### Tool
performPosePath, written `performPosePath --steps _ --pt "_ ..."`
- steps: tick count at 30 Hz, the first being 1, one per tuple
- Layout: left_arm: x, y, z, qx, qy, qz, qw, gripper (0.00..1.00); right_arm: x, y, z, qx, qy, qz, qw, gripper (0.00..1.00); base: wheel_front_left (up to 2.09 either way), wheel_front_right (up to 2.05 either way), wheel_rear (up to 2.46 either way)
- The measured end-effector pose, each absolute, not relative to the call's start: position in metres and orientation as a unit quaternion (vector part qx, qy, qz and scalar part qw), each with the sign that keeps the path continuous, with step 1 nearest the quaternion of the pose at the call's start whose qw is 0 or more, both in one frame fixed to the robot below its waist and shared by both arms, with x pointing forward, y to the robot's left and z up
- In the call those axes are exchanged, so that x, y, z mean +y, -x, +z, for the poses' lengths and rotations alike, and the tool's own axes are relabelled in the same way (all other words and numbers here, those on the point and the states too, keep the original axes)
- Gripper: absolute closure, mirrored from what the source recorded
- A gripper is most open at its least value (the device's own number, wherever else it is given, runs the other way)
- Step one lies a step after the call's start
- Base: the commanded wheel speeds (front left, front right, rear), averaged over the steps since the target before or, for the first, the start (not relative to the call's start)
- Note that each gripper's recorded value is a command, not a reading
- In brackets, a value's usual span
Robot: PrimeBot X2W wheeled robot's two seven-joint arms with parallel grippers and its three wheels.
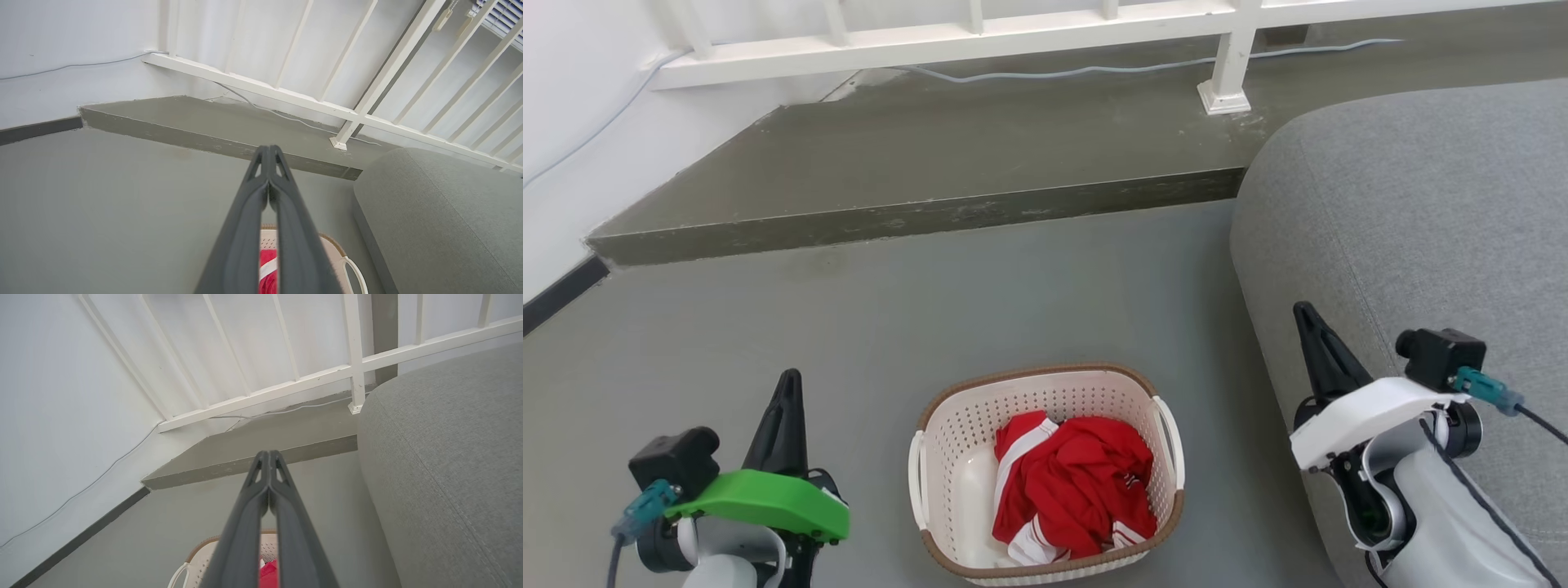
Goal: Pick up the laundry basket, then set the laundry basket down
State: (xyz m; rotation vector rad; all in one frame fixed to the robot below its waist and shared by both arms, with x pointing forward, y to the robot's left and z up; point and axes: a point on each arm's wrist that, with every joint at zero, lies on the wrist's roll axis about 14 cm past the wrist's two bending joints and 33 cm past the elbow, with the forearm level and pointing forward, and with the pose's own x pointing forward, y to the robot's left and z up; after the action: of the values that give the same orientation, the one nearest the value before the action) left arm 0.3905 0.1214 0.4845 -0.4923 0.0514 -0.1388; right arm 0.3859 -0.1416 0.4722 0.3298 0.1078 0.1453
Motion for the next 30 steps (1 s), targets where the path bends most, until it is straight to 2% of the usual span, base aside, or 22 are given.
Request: performPosePath --steps 12,30 --pt "0.131 -0.39 0.48 0.043 0.305 -0.048 0.95 1.0 -0.15 -0.391 0.476 0.059 -0.239 0.047 0.968 1.0 0.0 0.0 0.0" --pt "0.147 -0.388 0.475 0.059 0.4 -0.016 0.914 1.0 -0.163 -0.392 0.475 0.071 -0.357 0.013 0.931 1.0 0.0 0.0 0.0"
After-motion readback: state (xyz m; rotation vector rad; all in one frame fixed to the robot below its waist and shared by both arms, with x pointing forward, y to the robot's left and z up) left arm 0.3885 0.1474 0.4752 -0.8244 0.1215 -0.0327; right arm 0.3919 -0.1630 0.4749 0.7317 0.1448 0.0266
